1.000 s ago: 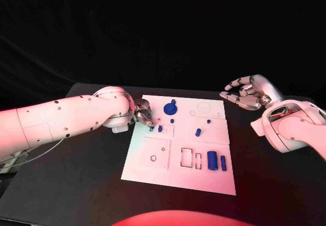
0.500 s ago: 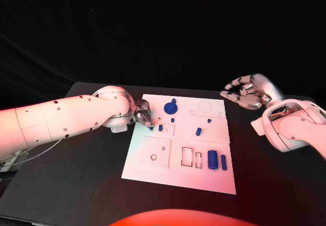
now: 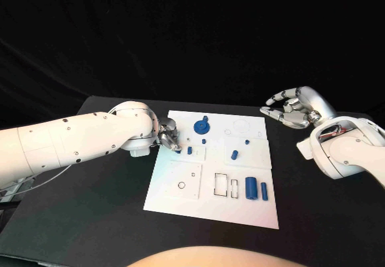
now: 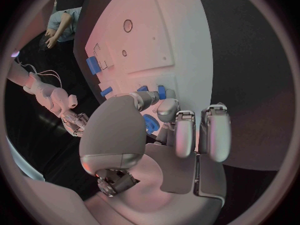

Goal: Assemble the parts on the task board

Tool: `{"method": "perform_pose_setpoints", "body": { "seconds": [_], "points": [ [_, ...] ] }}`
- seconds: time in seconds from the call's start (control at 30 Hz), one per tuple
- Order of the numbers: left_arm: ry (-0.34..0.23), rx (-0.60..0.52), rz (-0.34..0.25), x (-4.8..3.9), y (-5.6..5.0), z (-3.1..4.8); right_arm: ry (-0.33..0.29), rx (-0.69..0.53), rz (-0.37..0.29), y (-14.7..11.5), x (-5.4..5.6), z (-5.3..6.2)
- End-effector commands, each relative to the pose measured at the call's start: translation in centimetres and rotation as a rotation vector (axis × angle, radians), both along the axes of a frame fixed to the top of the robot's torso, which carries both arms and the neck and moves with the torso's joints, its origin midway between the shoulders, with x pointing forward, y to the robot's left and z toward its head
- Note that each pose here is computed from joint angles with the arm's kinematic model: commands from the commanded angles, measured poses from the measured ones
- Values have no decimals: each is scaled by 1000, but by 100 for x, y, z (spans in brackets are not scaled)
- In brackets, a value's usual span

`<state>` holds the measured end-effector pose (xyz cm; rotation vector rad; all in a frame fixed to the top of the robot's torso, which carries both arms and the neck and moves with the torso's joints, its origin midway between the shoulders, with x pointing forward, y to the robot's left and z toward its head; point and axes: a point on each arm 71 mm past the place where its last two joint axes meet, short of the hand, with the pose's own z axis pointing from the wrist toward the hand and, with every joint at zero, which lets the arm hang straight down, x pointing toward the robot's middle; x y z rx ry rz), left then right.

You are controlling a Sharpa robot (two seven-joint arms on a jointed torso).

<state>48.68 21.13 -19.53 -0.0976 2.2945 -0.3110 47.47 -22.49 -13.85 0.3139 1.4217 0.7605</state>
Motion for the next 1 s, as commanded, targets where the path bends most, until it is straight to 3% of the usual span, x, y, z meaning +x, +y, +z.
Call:
{"method": "perform_pose_setpoints", "body": {
  "seconds": [0.03,1.0],
  "points": [
    [21,31,-11,-25,5,-35,-8,-14,17,18,-8,1],
    [42,31,-14,-14,-57,-55,-9,-16,18,23,-7,0]
  ]
}}
